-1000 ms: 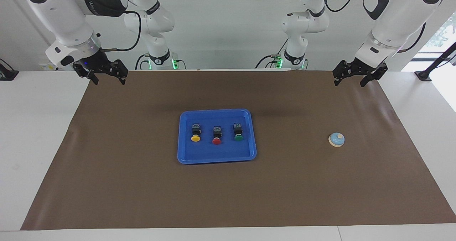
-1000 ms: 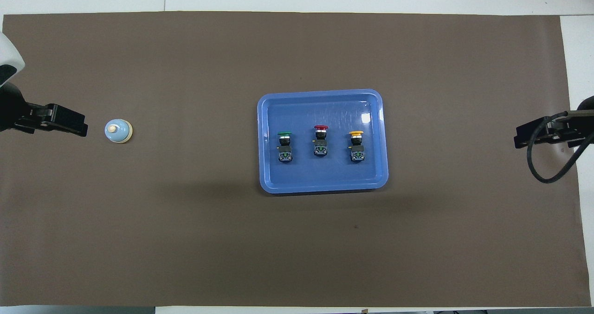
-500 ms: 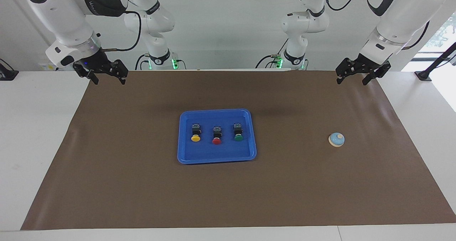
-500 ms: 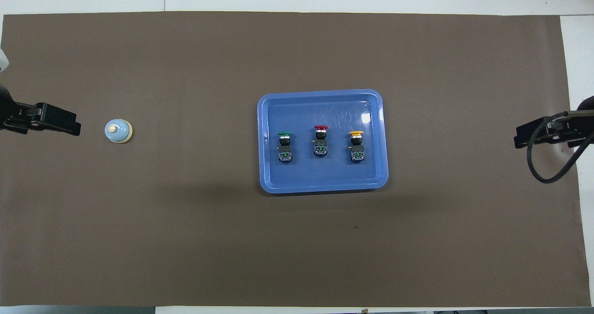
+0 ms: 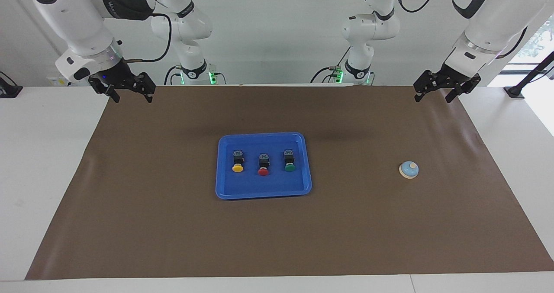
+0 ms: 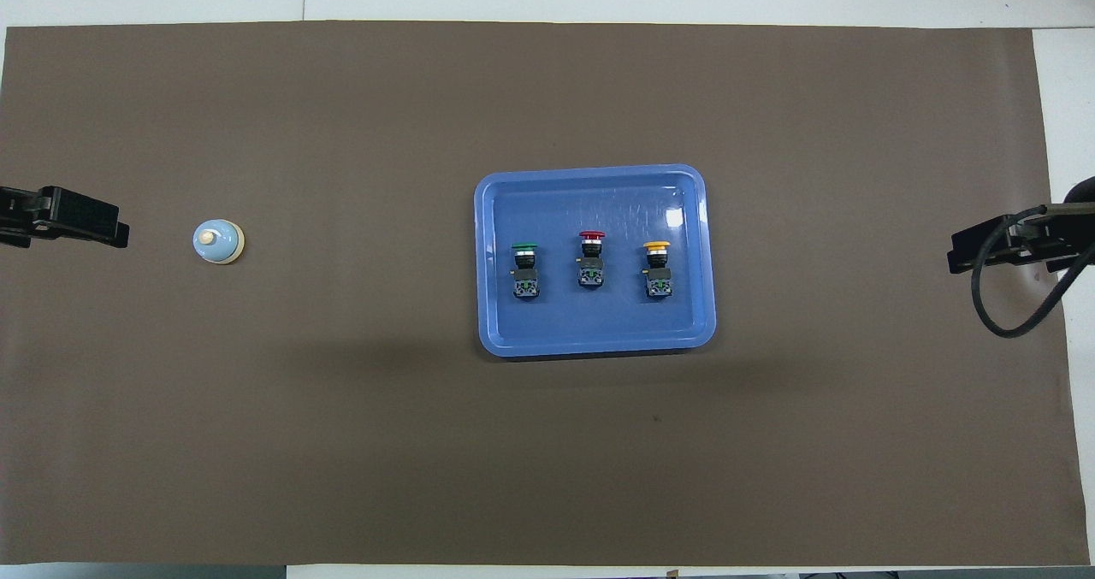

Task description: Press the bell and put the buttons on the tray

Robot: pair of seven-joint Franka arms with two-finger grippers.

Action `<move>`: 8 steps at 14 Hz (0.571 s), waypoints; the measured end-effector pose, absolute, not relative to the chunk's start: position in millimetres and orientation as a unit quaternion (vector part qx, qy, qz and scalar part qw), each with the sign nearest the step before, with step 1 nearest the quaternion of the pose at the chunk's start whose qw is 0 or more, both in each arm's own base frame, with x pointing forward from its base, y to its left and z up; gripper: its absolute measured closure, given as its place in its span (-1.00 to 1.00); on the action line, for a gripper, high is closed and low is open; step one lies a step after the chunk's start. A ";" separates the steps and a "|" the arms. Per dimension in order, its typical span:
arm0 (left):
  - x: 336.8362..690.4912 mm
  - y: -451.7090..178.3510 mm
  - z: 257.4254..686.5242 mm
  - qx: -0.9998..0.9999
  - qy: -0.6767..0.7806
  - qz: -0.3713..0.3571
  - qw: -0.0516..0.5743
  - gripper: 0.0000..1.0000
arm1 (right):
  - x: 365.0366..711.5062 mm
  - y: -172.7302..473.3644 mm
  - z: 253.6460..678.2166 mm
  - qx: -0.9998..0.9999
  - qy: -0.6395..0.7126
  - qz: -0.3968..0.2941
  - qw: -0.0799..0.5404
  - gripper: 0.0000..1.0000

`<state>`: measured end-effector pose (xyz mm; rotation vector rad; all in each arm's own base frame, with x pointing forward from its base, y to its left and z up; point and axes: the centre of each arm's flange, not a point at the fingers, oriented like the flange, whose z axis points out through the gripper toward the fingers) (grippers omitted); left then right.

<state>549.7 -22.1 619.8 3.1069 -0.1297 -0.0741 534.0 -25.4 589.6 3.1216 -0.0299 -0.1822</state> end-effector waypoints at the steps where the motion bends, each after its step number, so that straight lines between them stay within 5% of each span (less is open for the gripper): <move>1: 550.3 -19.4 620.6 0.999 -0.039 -0.021 0.016 -1.00 | 534.0 -25.4 589.6 0.998 -0.010 -0.058 0.007 -1.00; 8: 551.2 -18.0 621.4 0.999 -0.038 -0.017 0.016 -1.00 | 534.0 -25.4 589.6 0.998 -0.010 -0.058 0.007 -1.00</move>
